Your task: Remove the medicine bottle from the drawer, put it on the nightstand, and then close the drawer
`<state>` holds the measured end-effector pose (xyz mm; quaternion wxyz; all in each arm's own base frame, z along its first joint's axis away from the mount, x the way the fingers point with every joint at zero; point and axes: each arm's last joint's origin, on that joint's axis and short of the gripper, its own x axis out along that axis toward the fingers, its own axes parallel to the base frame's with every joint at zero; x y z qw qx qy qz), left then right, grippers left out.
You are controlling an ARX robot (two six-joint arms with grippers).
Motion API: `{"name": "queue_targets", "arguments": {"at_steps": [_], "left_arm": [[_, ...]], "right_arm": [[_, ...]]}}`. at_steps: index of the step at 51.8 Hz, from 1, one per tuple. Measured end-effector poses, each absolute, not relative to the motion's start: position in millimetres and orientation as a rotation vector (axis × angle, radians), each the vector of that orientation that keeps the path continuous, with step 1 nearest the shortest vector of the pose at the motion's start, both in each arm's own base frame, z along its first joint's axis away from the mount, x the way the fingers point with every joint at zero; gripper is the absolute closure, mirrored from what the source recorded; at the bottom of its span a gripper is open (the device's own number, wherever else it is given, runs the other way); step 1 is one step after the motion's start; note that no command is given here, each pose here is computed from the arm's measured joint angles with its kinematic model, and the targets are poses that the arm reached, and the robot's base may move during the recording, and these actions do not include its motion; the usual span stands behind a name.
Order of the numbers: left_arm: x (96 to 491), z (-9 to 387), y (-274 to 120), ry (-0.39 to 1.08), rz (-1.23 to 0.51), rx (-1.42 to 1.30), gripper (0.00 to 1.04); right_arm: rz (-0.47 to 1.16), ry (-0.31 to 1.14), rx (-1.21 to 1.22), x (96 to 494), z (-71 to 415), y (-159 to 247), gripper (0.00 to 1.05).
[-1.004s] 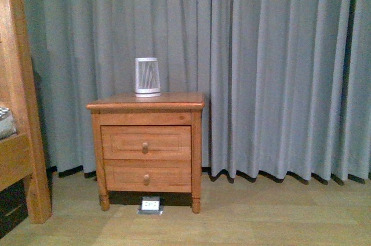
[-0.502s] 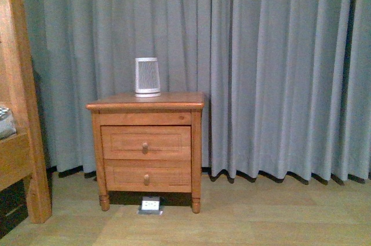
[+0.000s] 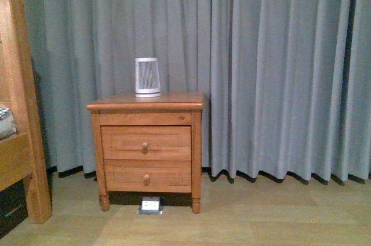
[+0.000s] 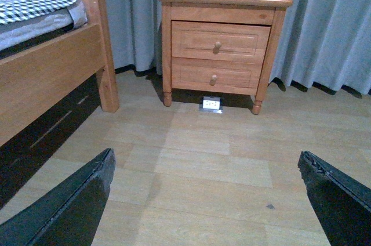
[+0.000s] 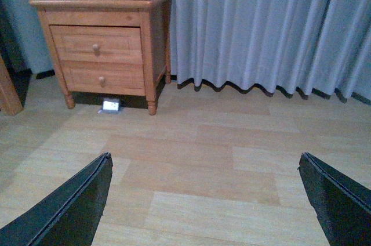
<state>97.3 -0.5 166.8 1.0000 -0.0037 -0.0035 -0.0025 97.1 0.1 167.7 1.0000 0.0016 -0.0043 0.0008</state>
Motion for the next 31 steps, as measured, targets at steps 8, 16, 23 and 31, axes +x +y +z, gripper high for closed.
{"name": "queue_targets", "arguments": {"at_steps": [8, 16, 23, 31], "left_arm": [[97.3, 166.8, -0.5, -0.007, -0.005, -0.007, 0.07], [97.3, 166.8, -0.5, -0.007, -0.005, -0.007, 0.07], [97.3, 166.8, -0.5, -0.007, -0.005, -0.007, 0.07], [97.3, 166.8, -0.5, -0.007, -0.005, -0.007, 0.07]], "right_arm": [[0.002, -0.009, 0.003, 97.1, 167.7, 0.1, 0.07], [0.002, -0.009, 0.003, 97.1, 167.7, 0.1, 0.07], [0.002, -0.009, 0.003, 97.1, 167.7, 0.1, 0.07], [0.002, -0.009, 0.003, 97.1, 167.7, 0.1, 0.07]]}}
